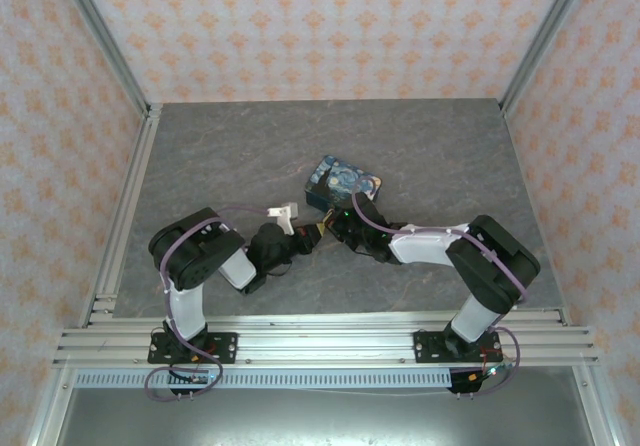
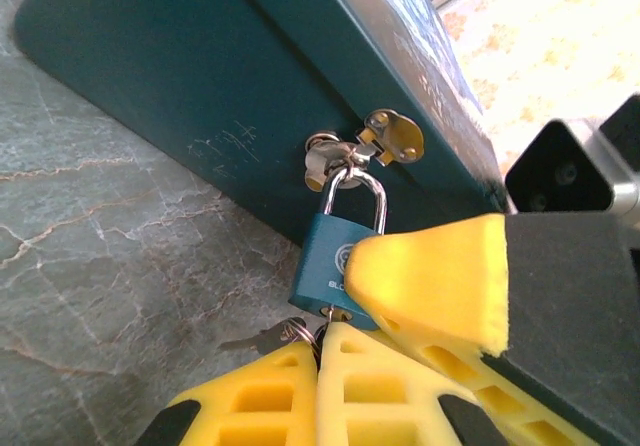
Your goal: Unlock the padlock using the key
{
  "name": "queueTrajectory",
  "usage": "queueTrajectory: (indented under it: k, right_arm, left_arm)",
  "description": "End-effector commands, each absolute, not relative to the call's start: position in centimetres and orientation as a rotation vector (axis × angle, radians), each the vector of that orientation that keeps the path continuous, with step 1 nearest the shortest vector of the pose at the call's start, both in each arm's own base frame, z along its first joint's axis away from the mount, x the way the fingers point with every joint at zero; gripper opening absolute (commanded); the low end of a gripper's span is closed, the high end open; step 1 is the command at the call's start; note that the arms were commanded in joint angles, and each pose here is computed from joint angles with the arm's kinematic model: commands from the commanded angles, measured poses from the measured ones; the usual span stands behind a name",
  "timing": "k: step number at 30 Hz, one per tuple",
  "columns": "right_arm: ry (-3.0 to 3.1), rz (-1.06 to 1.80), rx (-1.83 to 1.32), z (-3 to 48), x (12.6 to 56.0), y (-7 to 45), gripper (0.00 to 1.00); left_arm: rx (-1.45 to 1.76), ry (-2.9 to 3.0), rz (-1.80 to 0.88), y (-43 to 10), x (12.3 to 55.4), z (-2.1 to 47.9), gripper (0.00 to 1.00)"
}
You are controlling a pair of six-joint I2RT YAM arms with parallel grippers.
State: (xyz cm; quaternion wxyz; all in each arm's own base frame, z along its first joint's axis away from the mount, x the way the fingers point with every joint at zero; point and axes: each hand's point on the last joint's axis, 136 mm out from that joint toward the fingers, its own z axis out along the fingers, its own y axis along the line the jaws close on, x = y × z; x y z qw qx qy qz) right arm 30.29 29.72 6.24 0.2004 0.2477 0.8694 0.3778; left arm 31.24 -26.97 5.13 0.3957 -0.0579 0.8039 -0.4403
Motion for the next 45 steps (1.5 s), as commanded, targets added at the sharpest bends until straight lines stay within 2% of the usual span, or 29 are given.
queueTrajectory:
  k: [1, 8, 10, 12, 14, 19, 23, 34, 45]
  right_arm:
    - [2.61, 1.108, 0.685, 5.0, 26.9, 30.9, 0.0]
    - [2.642, 1.116, 0.613, 4.9, 26.4, 31.2, 0.0]
    - [2.664, 1.108, 0.568, 4.8, 26.2, 31.3, 0.0]
    - [2.689, 1.079, 0.515, 4.5, 25.9, 31.2, 0.0]
    - [2.716, 1.029, 0.457, 4.3, 25.7, 30.7, 0.0]
    - [2.788, 0.909, 0.226, 4.1, 25.4, 29.5, 0.0]
    - [2.819, 0.808, 0.039, 4.1, 25.6, 28.3, 0.0]
    - [2.824, 0.551, -0.163, 5.2, 27.1, 25.4, 0.0]
    - [2.795, 0.601, 0.122, 5.6, 28.2, 25.8, 0.0]
  left_arm:
    - [0.061, 2.045, -0.935, -27.3, 30.0, 4.9, 0.0]
    - [0.116, 2.086, -0.756, -26.0, 30.0, 4.8, 0.01]
    - [0.107, 2.11, -0.735, -25.6, 29.8, 4.5, 0.2]
    - [0.092, 2.109, -0.728, -25.0, 29.5, 4.5, 0.32]
    - [0.083, 2.111, -0.712, -24.3, 29.1, 4.6, 0.4]
    - [0.067, 2.122, -0.672, -22.7, 28.0, 5.2, 0.48]
    - [0.047, 2.124, -0.638, -21.3, 27.4, 6.2, 0.5]
    - [-0.014, 2.132, -0.586, -18.7, 27.4, 8.3, 0.5]
    - [-0.047, 2.147, -0.629, -19.0, 27.5, 8.6, 0.48]
